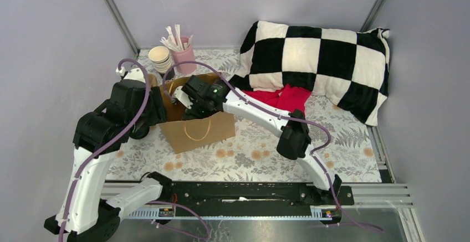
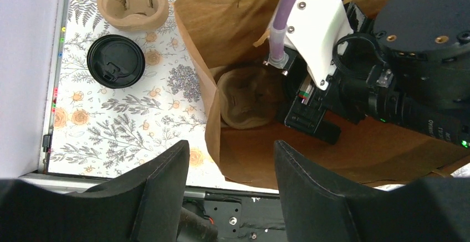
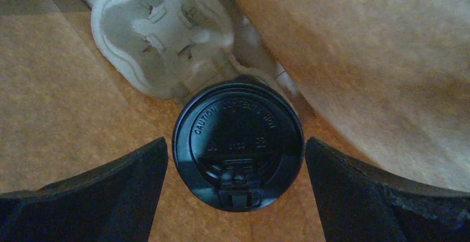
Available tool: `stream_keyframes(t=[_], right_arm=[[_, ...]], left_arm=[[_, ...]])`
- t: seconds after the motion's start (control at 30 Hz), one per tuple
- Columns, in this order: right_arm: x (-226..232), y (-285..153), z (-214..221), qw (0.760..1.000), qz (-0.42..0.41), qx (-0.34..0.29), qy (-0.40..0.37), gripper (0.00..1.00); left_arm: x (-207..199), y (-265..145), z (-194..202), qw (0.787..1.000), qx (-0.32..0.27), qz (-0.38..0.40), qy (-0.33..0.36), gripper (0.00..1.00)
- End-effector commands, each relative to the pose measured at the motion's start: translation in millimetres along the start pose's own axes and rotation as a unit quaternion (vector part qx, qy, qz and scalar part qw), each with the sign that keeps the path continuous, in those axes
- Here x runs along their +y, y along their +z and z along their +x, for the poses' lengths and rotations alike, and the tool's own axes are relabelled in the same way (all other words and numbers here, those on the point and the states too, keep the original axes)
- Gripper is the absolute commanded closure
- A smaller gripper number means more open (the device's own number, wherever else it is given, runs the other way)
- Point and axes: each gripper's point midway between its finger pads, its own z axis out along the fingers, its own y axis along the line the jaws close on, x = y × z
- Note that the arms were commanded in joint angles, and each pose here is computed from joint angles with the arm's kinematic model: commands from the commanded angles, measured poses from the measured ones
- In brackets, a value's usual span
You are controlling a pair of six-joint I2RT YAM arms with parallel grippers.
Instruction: Pack the takeout coffee
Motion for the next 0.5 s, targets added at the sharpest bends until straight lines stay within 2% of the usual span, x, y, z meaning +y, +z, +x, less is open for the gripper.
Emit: stream_keyframes(t=[0.0,0.27,0.47], right_arm=[[-2.6,-67.5,-27.2,0.998,0.024,-0.061,0.016,0.00],[2.1,-84.1,-26.8,0.996,0.037,-0.081,0.019,0.00],[8.2,-114.3,-43.3,0.992,0.039,-0.118,0.033,0.00]], left_arm=[[-1.6,-3.3,-13.2,0.999,-0.033,0.003,-0.022,0.38],[-4.8,-1.5,-16.3,0.999,-0.039,0.009,-0.028,0.38],[-5.2,-2.8,-20.6,0.998,-0.046,0.009,-0.029,0.38]])
